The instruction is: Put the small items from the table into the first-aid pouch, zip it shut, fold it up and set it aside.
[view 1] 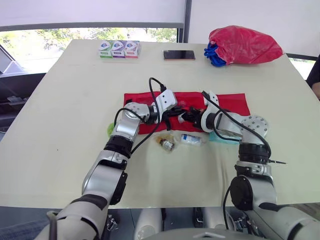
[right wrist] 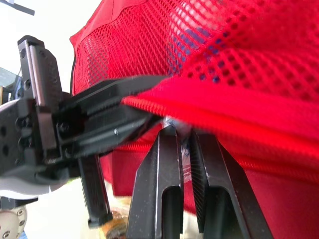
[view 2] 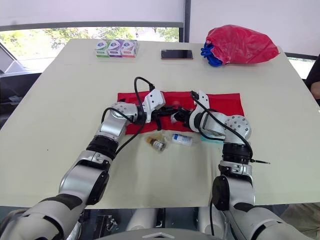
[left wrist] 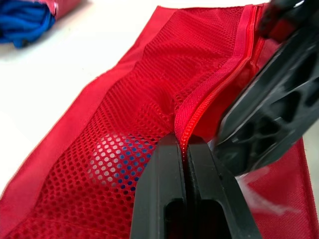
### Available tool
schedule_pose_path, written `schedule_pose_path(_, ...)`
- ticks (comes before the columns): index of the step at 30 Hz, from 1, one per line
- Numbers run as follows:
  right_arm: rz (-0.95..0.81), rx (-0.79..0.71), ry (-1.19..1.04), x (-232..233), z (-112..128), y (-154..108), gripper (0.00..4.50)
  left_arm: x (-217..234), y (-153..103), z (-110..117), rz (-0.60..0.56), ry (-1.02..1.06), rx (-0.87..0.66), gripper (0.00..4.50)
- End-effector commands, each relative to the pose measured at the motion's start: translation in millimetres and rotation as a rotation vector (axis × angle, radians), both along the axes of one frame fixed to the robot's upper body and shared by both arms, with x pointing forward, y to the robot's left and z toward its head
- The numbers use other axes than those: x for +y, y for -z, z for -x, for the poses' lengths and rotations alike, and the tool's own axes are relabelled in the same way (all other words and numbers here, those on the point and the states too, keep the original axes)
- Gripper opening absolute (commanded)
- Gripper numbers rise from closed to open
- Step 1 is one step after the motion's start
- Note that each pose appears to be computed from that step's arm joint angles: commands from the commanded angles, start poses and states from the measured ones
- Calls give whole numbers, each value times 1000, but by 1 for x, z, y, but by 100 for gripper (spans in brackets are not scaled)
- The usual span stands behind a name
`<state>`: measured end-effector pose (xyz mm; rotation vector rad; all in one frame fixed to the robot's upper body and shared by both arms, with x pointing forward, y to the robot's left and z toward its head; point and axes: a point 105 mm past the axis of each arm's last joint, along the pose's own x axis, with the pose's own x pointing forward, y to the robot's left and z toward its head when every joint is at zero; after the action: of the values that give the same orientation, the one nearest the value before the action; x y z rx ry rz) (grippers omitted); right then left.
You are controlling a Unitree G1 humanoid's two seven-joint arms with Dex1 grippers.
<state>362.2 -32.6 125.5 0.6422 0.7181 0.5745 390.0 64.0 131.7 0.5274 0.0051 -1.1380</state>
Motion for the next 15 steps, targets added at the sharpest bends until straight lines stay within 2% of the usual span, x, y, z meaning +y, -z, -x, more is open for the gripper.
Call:
schedule_pose_path(1, -32, -59, -9, 2, -2, -12, 10, -8, -16, 5, -28, 42, -144, 0)
schedule_pose_path(7, -60, -80, -2, 2, -3, -14, 10, -10, -19, 10, -61, 38, -267, 0)
schedule_pose_path(15, -87, -115, 14, 4, -12, -15, 10, -13, -16, 17, -61, 30, -323, 0)
